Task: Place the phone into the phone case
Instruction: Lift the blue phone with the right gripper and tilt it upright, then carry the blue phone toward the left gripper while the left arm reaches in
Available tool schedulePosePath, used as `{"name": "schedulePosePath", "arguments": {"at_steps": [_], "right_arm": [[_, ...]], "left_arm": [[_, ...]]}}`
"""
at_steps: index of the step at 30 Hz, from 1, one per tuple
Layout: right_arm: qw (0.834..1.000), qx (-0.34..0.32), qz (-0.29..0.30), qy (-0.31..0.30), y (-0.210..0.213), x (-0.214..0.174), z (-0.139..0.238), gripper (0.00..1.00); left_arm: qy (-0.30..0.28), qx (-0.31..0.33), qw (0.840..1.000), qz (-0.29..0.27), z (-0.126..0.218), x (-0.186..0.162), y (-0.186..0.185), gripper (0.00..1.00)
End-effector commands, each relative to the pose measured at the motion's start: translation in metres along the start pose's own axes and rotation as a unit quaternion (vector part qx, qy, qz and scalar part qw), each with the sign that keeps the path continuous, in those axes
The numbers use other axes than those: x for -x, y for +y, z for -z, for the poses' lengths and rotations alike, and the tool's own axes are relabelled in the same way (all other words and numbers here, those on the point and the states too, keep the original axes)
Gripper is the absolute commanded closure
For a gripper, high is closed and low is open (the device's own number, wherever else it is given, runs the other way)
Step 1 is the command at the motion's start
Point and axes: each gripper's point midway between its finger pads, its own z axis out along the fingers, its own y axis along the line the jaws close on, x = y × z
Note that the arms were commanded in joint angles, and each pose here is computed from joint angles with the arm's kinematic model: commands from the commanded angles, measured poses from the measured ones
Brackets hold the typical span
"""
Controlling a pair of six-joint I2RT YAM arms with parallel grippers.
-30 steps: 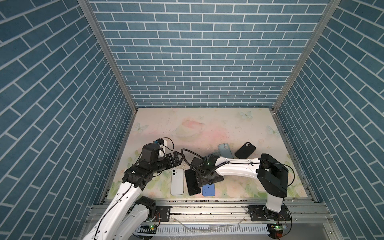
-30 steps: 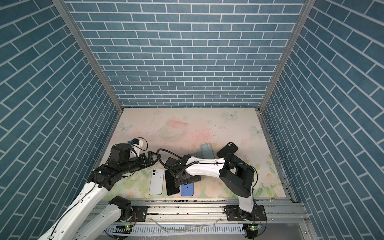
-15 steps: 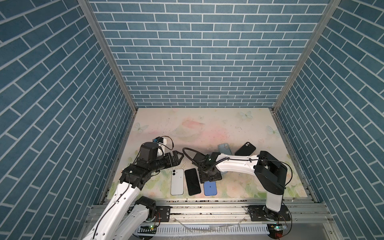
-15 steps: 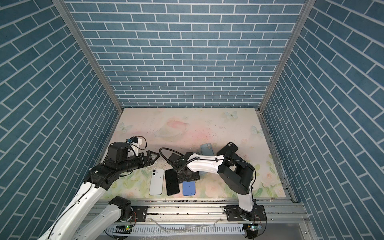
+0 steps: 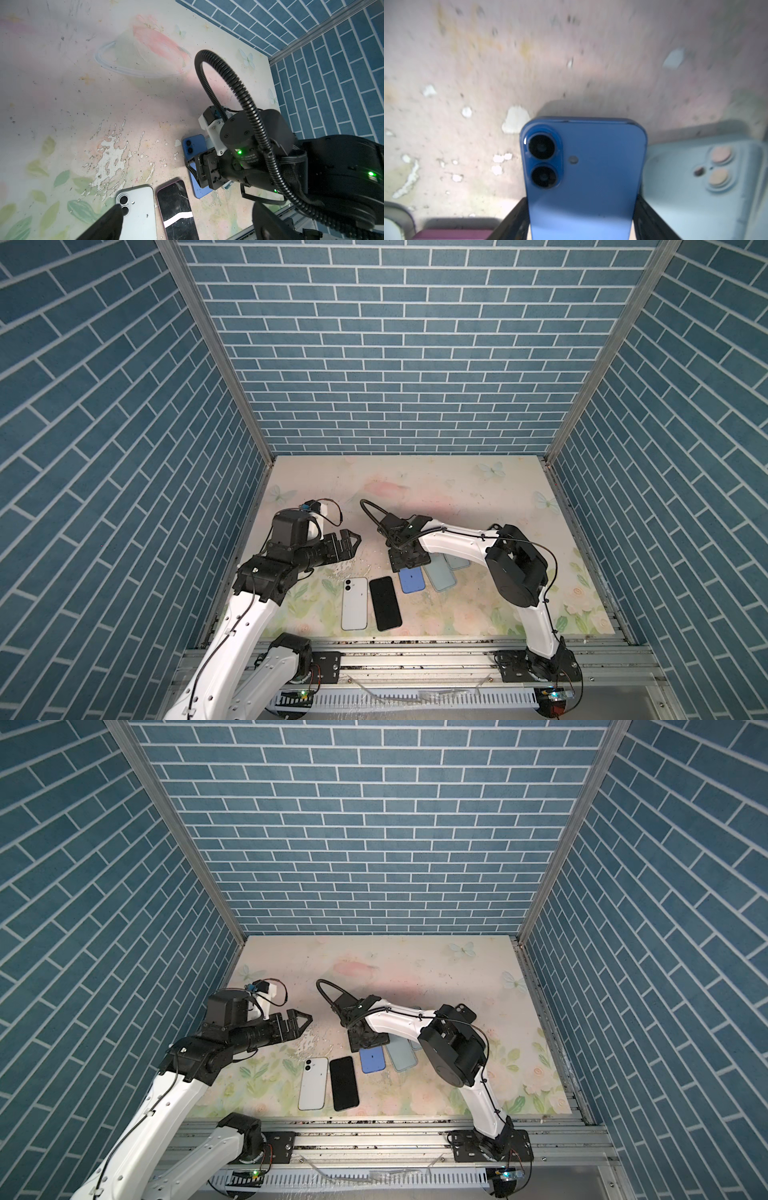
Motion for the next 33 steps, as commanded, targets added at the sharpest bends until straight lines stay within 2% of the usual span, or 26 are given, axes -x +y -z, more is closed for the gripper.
{"name": "schedulePosePath", "arguments": {"at_steps": [1, 9, 14, 18, 21, 23, 29, 33], "right_arm": [[0.998, -0.013, 0.047, -0.044, -0.006, 0.019, 0.023, 0.33], [0.997, -0.012, 0.032, -0.071, -0.025, 0.01, 0.058, 0.33], [0.998, -0.021, 0.002, -0.059, -0.051, -0.014, 0.061, 0.33], [0.999, -0.008, 0.002, -0.043, -0.066, -0.025, 0.055, 0.33], [0.998, 0.034, 0.038, -0.022, -0.064, -0.031, 0.047, 0.32], [0.995, 0.054, 0.087, -0.012, -0.063, -0.034, 0.044, 0.33], [0.965, 0.039, 0.258, 0.016, -0.07, -0.046, 0.046, 0.33], [0.952, 0.032, 0.303, 0.035, -0.072, -0.045, 0.044, 0.33]], "left_arm": [[0.001, 0.016, 1.0, -0.014, 0.006, 0.001, 0.005, 0.02], [0.004, 0.01, 1.0, 0.002, -0.002, 0.003, 0.007, 0.01], [0.0, -0.002, 1.0, 0.014, -0.008, 0.007, 0.003, 0.02], [0.0, -0.008, 1.0, 0.024, -0.009, 0.005, 0.003, 0.02], [0.002, -0.011, 1.0, 0.03, -0.008, 0.001, 0.003, 0.02], [0.001, -0.012, 0.999, 0.033, -0.007, -0.001, 0.003, 0.02], [-0.007, -0.009, 0.999, 0.036, -0.002, -0.003, 0.005, 0.02], [-0.009, -0.012, 0.999, 0.045, -0.004, -0.002, 0.005, 0.02]]}}
